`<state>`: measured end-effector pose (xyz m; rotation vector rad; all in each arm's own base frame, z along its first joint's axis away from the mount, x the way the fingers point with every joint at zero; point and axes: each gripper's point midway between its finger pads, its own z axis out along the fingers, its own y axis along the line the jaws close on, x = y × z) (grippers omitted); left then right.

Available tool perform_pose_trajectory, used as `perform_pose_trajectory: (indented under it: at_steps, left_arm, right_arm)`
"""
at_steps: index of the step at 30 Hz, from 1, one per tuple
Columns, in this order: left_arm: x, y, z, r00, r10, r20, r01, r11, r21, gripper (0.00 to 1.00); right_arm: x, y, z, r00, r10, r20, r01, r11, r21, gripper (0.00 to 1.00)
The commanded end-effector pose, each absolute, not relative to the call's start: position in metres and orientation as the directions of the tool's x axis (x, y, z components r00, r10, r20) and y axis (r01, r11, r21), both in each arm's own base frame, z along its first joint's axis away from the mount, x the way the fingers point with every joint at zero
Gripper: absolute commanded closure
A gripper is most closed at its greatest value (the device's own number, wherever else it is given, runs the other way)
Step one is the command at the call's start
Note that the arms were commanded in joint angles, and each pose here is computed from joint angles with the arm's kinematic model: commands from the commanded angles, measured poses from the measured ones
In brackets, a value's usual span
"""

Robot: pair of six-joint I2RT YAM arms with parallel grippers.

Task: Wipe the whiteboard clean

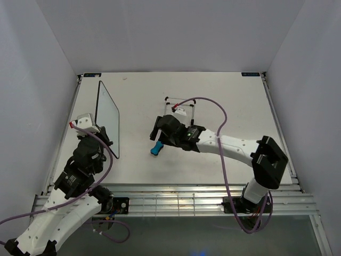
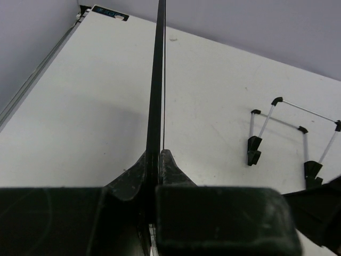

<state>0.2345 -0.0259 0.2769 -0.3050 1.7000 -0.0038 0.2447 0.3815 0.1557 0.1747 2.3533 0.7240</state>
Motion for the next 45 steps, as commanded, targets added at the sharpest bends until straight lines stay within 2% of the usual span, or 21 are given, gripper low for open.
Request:
perform_pose_trajectory:
  at_steps: [1,4,6,7,11,20,28,35,45]
  left_arm:
    - [0.236,-0.033,0.311,0.007,-0.271,-0.963,-0.121,0.955,-0.270,1.00]
    - [0.234,-0.039,0.312,0.015,-0.260,-0.965,-0.063,0.963,-0.261,1.00]
    - [0.233,-0.042,0.313,0.018,-0.266,-0.964,-0.044,0.963,-0.266,1.00]
    - [0.233,-0.041,0.314,0.019,-0.268,-0.963,-0.044,0.962,-0.268,1.00]
    - [0.231,-0.043,0.315,0.021,-0.274,-0.961,-0.032,0.961,-0.275,1.00]
    - [0.232,-0.056,0.312,-0.012,-0.278,-0.961,0.028,0.960,-0.278,1.00]
    - [0.232,-0.065,0.310,-0.036,-0.271,-0.962,0.071,0.959,-0.273,1.00]
    - [0.233,-0.071,0.308,-0.054,-0.265,-0.963,0.094,0.958,-0.269,1.00]
    - [0.234,-0.076,0.305,-0.072,-0.254,-0.964,0.113,0.959,-0.261,1.00]
  right_arm:
    - [0.252,0.392,0.146,-0.742,0.386,-0.549,0.069,0.857,0.510,0.13]
    - [0.253,0.394,0.116,-0.741,0.358,-0.568,0.126,0.905,0.406,0.13]
    - [0.258,0.402,0.119,-0.720,0.370,-0.588,0.155,0.911,0.383,0.14]
    - [0.253,0.397,0.100,-0.726,0.329,-0.603,0.172,0.937,0.304,0.14]
    - [0.257,0.412,0.084,-0.729,0.341,-0.594,0.201,0.936,0.291,0.15]
    - [0.260,0.403,0.046,-0.741,0.313,-0.594,0.259,0.949,0.177,0.18]
    - [0.258,0.398,0.032,-0.739,0.321,-0.592,0.285,0.946,0.156,0.29]
    - [0.261,0.405,0.036,-0.737,0.323,-0.593,0.270,0.946,0.180,0.33]
    - [0.263,0.413,0.045,-0.738,0.319,-0.595,0.243,0.948,0.206,0.34]
